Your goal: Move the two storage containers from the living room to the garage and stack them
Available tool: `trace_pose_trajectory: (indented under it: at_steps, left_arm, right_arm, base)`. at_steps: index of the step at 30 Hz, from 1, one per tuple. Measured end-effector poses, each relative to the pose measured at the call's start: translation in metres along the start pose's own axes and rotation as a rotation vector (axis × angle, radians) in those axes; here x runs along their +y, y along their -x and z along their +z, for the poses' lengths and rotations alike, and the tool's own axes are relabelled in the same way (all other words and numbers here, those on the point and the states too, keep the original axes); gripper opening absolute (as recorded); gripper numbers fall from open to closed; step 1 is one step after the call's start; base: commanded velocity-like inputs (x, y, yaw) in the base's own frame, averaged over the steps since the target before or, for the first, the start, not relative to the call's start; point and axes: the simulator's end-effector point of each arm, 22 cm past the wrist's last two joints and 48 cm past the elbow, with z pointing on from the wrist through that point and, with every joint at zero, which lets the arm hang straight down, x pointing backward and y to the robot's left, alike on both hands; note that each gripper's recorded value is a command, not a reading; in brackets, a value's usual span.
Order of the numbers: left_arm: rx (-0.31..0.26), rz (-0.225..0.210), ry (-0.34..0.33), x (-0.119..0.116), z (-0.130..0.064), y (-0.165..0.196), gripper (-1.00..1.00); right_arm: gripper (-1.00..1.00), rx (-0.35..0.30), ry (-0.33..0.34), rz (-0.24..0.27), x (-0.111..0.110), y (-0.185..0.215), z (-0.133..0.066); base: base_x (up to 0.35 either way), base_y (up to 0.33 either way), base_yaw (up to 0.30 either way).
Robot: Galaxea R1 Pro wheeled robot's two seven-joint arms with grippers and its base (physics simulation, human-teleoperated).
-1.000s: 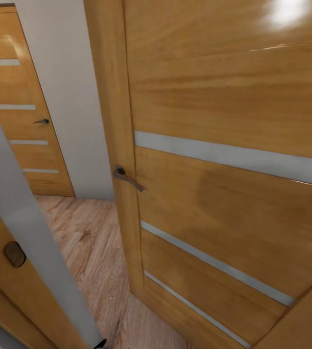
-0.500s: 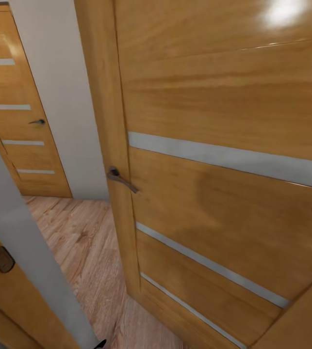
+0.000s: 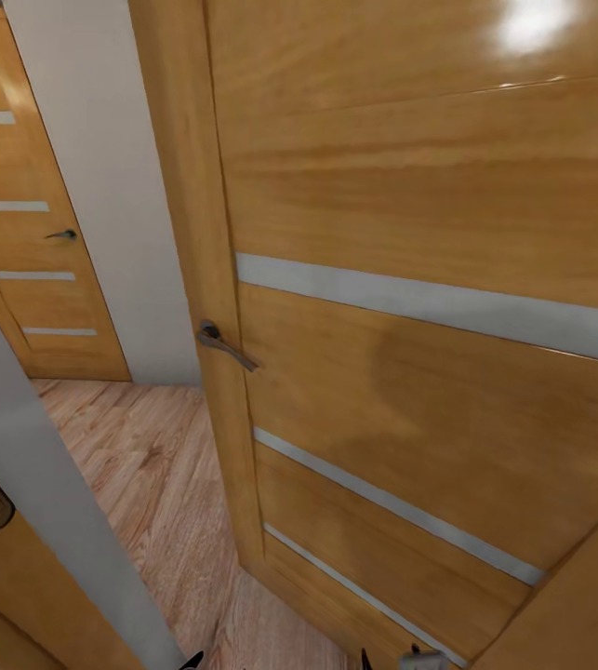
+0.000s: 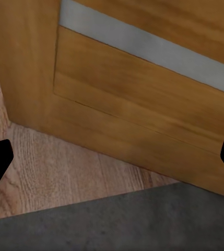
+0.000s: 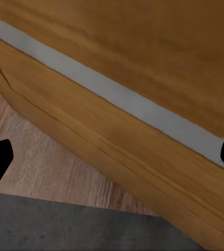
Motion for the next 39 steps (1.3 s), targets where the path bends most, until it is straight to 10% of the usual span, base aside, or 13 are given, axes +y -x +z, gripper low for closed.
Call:
trace_pose_trajectory:
  at_steps: [39]
  left_arm:
    - [-0.008, -0.02, 0.019, 0.004, 0.0, 0.002, 1.0]
  right_arm:
    - [1.0, 0.029, 0.052, -0.03, 0.014, -0.013, -0.005]
  base:
    - [0.0, 0.0, 0.0]
